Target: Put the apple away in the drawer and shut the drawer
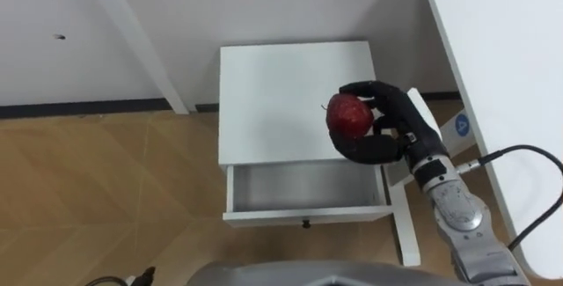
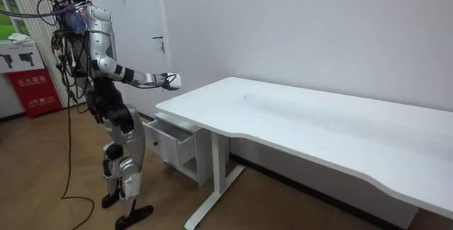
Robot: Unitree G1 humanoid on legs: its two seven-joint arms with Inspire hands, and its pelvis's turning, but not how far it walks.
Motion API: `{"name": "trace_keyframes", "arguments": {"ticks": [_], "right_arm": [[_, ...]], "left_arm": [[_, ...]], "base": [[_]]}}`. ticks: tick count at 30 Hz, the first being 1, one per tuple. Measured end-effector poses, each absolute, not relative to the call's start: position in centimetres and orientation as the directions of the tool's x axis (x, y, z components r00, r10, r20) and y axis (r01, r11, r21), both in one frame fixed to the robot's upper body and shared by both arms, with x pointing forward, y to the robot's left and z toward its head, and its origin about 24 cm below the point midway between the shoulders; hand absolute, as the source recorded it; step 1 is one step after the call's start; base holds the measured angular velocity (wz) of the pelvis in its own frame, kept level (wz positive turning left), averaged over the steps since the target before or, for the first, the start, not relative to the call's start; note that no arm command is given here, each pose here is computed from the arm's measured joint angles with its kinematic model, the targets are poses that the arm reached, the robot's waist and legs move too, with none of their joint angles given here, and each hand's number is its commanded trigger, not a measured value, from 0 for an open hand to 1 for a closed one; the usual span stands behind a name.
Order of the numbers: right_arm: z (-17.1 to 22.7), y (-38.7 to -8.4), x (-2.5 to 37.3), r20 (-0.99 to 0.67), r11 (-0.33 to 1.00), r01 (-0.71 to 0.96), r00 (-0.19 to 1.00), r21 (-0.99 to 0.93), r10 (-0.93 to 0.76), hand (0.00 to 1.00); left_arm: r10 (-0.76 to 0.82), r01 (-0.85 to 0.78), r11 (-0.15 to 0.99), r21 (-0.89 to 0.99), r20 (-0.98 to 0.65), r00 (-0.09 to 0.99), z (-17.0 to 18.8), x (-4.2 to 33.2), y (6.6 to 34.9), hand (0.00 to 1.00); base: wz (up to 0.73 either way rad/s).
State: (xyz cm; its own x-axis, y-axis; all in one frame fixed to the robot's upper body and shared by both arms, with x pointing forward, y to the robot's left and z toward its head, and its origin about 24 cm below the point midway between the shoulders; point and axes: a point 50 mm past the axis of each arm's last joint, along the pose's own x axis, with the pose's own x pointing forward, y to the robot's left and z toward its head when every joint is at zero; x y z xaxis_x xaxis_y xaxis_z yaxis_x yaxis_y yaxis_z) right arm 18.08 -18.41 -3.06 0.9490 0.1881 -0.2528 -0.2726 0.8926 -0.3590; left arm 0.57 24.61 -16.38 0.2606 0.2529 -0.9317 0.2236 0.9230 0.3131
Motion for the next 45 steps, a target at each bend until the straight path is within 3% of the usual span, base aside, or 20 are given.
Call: {"name": "trace_keyframes", "arguments": {"ticks": [1,2,26,41,45], "right_arm": [[-3.1,-18.4,18.0,-0.26,0.888,-0.285,0.945,-0.362,0.198,0.31],[-3.2,-18.3,18.0,-0.263,0.886,-0.29,0.944,-0.362,0.201,0.0],[-4.3,-17.9,17.5,-0.34,0.863,-0.368,0.907,-0.347,0.25,0.0],[-5.5,-18.4,16.7,-0.393,0.869,-0.364,0.893,-0.335,0.222,0.0],[-6.9,-19.6,15.5,-0.449,0.888,-0.316,0.882,-0.333,0.145,0.0]], "left_arm": [[0.252,0.223,0.923,0.314,-0.931,0.264,-16.4,0.7,24.6,0.0],[0.252,0.223,0.923,0.314,-0.93,0.267,-16.4,0.7,24.6,0.0],[0.214,0.248,0.926,0.286,-0.936,0.281,-16.4,1.2,24.3,0.0],[0.213,0.248,0.926,0.285,-0.936,0.28,-16.4,1.1,24.3,0.0],[0.221,0.257,0.921,0.292,-0.936,0.272,-16.4,0.8,24.4,0.0]], "base": [[0.06],[0.06],[0.01],[0.04],[0.01]]}}
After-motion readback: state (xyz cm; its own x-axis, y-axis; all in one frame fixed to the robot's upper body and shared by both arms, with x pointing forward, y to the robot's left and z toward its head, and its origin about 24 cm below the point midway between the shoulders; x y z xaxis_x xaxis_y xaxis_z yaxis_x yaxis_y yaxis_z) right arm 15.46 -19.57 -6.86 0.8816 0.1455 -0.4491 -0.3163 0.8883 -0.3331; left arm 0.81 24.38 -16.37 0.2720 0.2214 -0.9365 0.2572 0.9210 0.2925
